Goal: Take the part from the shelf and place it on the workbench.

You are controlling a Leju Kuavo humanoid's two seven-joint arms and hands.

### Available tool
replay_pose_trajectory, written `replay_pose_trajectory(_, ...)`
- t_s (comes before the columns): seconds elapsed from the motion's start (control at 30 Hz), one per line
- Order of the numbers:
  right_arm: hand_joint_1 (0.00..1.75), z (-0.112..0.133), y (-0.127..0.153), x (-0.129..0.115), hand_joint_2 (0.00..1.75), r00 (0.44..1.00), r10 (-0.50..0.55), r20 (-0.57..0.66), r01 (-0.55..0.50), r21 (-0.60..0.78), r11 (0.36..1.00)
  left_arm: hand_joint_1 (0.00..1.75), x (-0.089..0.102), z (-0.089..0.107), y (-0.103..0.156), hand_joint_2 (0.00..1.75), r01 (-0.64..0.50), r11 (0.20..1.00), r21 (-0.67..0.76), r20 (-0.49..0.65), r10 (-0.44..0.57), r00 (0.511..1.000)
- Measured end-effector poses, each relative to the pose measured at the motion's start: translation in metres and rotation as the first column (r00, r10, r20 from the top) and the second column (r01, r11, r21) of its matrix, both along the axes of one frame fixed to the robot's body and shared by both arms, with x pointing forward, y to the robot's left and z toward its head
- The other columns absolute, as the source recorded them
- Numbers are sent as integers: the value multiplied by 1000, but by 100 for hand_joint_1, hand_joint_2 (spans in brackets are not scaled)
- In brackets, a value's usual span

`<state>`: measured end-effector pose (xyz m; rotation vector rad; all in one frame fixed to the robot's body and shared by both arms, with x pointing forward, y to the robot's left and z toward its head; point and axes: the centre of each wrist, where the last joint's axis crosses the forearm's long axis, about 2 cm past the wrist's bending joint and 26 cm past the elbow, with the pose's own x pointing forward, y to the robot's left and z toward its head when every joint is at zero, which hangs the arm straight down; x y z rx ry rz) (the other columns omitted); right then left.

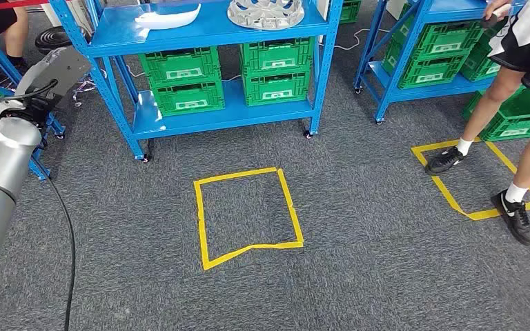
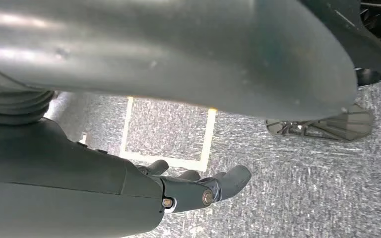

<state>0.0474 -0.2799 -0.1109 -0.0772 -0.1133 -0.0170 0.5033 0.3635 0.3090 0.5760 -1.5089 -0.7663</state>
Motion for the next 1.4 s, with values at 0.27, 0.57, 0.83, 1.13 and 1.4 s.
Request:
replay_pose_trajectory(0.27,0,0,0,-1,0,1000,3,-2,-3,2,1000,0,-1,-2,5,0,26,1000,-13,13,-26,1000)
replay_pose_trajectory(0.57,0,0,0,-2,0,999,37,-1,-37,5,999,0,-9,0,48,0,-5,1000,11,34,5,999)
replay_pose_trajectory(0.83,0,0,0,-4,0,999,25,-26,-25,0,1000,0,-14,-8,63,0,-44,998,37,11,44,999)
replay_pose_trajectory(1.13,0,0,1,-3,0,1000,-1,-31,1,-6,1000,0,-9,-9,40,0,-37,998,43,-1,37,999)
replay_pose_trajectory(1.4,0,-1,3,-6,0,999,-14,-34,14,-1,1000,0,-8,-14,30,0,-31,998,50,-15,32,999)
